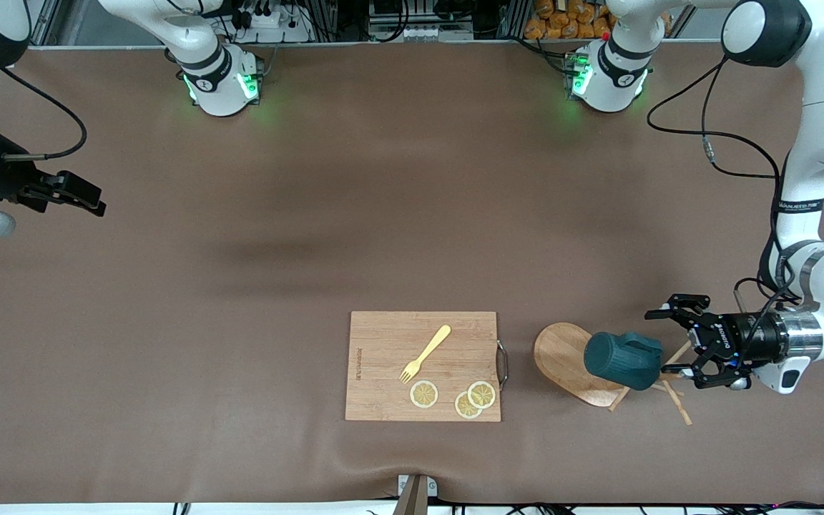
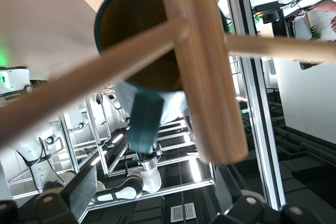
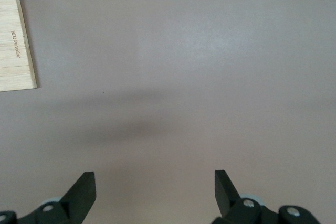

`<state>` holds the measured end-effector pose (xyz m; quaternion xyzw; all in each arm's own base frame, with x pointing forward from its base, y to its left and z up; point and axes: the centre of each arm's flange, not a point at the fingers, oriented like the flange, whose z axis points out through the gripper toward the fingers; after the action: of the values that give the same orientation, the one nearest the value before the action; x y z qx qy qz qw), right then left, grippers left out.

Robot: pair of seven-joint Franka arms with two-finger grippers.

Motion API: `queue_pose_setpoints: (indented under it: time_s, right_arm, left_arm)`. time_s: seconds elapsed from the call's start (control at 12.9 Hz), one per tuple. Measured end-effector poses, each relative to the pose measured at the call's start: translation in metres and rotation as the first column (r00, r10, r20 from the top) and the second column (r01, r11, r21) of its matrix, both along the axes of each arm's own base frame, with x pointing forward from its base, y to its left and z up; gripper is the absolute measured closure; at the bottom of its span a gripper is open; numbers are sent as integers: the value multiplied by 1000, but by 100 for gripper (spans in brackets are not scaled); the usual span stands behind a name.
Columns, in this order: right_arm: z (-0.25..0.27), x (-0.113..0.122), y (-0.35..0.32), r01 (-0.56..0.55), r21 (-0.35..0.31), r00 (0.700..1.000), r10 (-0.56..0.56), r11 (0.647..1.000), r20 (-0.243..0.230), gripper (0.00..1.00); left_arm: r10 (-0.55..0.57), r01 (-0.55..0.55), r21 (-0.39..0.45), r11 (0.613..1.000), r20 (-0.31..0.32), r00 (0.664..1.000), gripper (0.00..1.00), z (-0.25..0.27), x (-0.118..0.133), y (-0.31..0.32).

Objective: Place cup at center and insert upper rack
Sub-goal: 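Open the left gripper and release the mug handle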

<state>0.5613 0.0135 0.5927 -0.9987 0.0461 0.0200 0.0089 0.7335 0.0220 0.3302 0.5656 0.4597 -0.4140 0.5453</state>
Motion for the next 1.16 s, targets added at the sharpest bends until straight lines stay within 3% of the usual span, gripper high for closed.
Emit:
queue_pose_setpoints:
  time_s: [0.23,0.62,0.7,0.93,1.16]
  right_arm:
    - [0,0,0,0,0,1000,0,1000,-1,0]
    - [0,0,0,0,0,1000,0,1000,-1,0]
    - [-1,0,0,0,0,1000,0,1000,-1,0]
    - [-1,0,0,0,0,1000,0,1000,-1,0]
    - [-1,0,0,1,0,1000,-1,1000,-2,0]
  left_arm:
    - [-11,7,47,999,69,998,0,67,-1,2]
    - [-128,61,347,936,174,976,0,191,-36,-13]
    - [-165,78,408,909,182,969,0,202,-43,-21]
    - [-316,148,610,778,176,932,0,232,-64,-75]
    - [-393,151,729,668,173,903,0,257,-82,-98]
